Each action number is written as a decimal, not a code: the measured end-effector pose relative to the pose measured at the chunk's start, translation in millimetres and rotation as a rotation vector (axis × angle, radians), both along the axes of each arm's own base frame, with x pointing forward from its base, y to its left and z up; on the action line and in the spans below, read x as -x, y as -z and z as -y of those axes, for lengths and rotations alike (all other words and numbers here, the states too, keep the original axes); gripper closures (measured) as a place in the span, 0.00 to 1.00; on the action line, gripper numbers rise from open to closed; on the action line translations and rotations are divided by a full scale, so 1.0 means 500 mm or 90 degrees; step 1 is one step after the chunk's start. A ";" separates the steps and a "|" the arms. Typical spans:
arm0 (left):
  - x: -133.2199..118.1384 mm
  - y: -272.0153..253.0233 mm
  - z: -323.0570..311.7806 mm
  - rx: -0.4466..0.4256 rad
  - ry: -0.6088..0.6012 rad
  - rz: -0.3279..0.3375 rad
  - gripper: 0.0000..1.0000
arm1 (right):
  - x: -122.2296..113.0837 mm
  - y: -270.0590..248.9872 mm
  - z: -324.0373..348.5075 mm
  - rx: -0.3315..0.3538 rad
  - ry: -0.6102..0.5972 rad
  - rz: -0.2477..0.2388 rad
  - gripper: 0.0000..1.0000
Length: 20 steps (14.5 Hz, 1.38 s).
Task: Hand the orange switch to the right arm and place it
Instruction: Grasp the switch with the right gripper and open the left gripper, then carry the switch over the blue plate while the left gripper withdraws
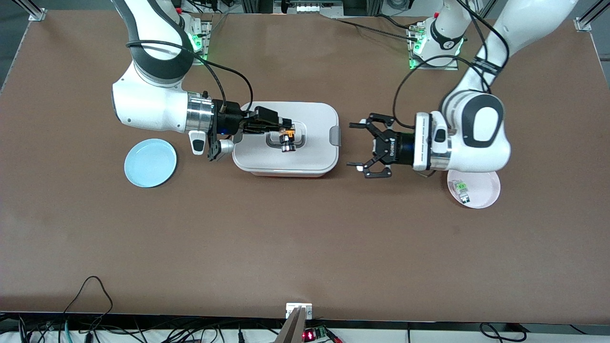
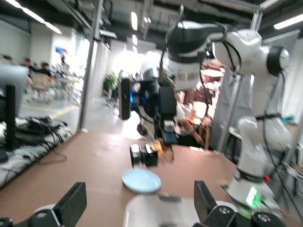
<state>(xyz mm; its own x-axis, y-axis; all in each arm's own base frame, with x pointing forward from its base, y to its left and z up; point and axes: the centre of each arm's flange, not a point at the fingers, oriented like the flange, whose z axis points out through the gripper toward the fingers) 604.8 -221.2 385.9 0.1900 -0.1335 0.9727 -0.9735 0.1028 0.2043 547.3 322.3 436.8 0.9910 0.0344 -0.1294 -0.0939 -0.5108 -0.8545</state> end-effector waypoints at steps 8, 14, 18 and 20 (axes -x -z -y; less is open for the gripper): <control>-0.001 0.012 -0.165 -0.299 0.135 -0.082 0.00 | -0.038 0.004 0.215 0.199 -0.072 0.056 0.60; 0.014 -0.001 -0.243 -0.541 0.156 -0.245 0.00 | -0.064 0.045 0.428 0.459 -0.149 0.075 0.60; 0.017 -0.102 -0.301 -0.739 0.101 -0.402 0.00 | -0.066 0.080 0.534 0.591 -0.203 0.081 0.60; 0.022 -0.154 -0.317 -0.822 0.055 -0.455 0.00 | -0.066 0.107 0.571 0.638 -0.260 0.097 0.60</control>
